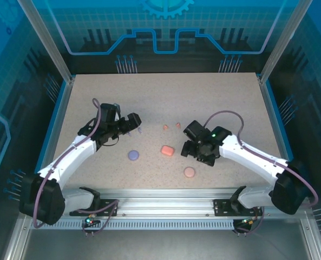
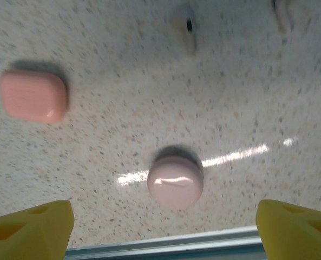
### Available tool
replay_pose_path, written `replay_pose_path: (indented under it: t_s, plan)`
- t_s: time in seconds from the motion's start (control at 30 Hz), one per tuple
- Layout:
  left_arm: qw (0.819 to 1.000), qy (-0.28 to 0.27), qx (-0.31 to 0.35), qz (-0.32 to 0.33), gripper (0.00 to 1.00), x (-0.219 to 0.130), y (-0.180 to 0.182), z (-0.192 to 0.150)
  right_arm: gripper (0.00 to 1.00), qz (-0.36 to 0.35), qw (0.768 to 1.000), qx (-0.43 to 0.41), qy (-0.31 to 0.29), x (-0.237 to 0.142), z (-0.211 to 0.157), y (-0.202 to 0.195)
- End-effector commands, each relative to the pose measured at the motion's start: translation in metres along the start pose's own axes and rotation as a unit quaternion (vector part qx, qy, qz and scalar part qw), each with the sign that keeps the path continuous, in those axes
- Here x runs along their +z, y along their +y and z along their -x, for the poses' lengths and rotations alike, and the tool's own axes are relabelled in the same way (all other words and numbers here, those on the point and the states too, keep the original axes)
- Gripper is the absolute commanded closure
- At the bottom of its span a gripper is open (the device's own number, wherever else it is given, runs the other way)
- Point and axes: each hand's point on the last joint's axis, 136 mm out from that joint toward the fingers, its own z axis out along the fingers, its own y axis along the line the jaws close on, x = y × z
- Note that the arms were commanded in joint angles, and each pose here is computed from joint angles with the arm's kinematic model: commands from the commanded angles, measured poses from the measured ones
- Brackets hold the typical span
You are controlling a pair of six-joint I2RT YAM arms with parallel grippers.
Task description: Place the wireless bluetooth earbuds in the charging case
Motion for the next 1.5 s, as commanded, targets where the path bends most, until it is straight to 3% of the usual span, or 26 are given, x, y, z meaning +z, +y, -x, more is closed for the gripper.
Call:
replay_pose_path:
  t_s: [0.0, 0.33, 0.63, 1.33, 1.47]
  plan:
    - [1.000, 0.003, -0.016, 0.004, 0.01, -0.007, -0.011, 0.001, 0.11, -0.062, 0.995, 0.069, 0.023, 0.014, -0.022, -0.016]
    - [0.999, 0.019, -0.050, -0.010, 0.01, -0.006, -0.035, -0.001, 0.16, -0.088, 0.992, 0.064, 0.060, 0.056, -0.041, -0.015]
    - [0.998, 0.035, -0.037, -0.043, 0.01, -0.001, -0.047, -0.006, 0.21, -0.099, 0.990, 0.059, 0.080, 0.080, -0.048, -0.013]
    - [0.997, 0.050, -0.043, -0.036, 0.01, 0.005, -0.045, -0.013, 0.31, -0.107, 0.987, 0.082, 0.087, 0.090, -0.053, -0.015]
    - [0.997, 0.050, -0.043, -0.035, 0.01, 0.005, -0.045, -0.014, 0.35, -0.130, 0.983, 0.095, 0.087, 0.091, -0.058, -0.031]
